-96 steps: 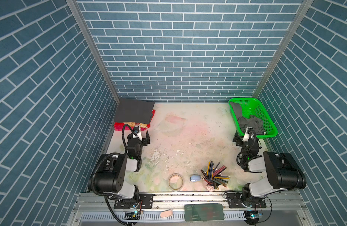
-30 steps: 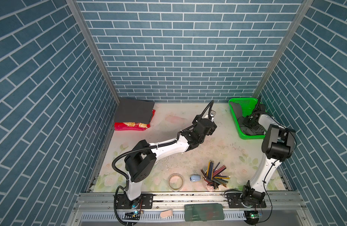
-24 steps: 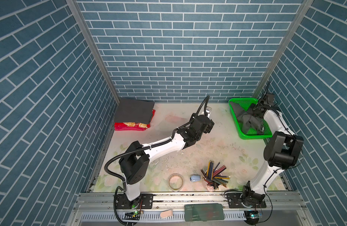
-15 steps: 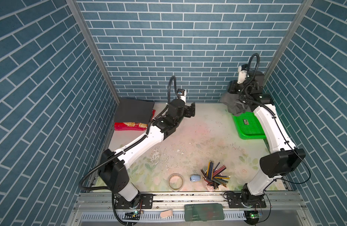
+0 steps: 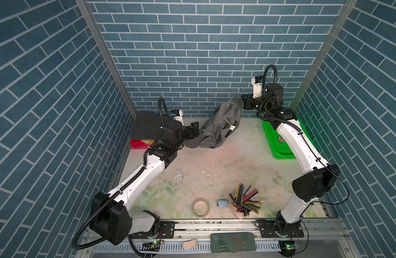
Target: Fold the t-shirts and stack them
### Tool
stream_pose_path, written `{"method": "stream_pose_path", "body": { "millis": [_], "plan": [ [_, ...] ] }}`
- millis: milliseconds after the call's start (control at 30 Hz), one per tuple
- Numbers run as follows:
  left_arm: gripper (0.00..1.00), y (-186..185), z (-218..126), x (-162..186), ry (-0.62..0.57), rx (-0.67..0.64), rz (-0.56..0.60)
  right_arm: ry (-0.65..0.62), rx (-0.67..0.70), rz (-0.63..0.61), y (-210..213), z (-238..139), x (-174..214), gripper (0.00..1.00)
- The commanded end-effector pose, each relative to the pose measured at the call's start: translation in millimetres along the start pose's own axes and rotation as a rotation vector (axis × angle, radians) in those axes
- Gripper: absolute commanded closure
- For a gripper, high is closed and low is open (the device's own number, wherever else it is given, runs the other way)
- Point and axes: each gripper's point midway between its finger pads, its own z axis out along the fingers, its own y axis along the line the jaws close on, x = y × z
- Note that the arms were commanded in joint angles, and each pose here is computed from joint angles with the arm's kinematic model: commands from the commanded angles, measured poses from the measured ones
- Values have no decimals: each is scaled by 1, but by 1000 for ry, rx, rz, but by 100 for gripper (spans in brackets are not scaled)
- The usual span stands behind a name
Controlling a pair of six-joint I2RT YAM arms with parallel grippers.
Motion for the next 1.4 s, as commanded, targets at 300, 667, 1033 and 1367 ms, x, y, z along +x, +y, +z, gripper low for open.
{"method": "stream_pose_path", "body": {
  "millis": [300, 667, 1033, 1367],
  "plan": [
    [11, 30, 30, 89, 270, -13, -110, 438, 105, 137, -61, 29, 213, 11],
    [11, 31, 39, 128, 391, 7, -202, 591, 83, 46, -43, 77, 290, 29],
    [11, 22, 36, 120, 378, 19, -188, 440, 176, -44, -42, 61, 214, 100],
    [11, -28, 41, 72, 304, 155, -147, -10, 210, -182, 0, -45, 6, 100]
  ]
}}
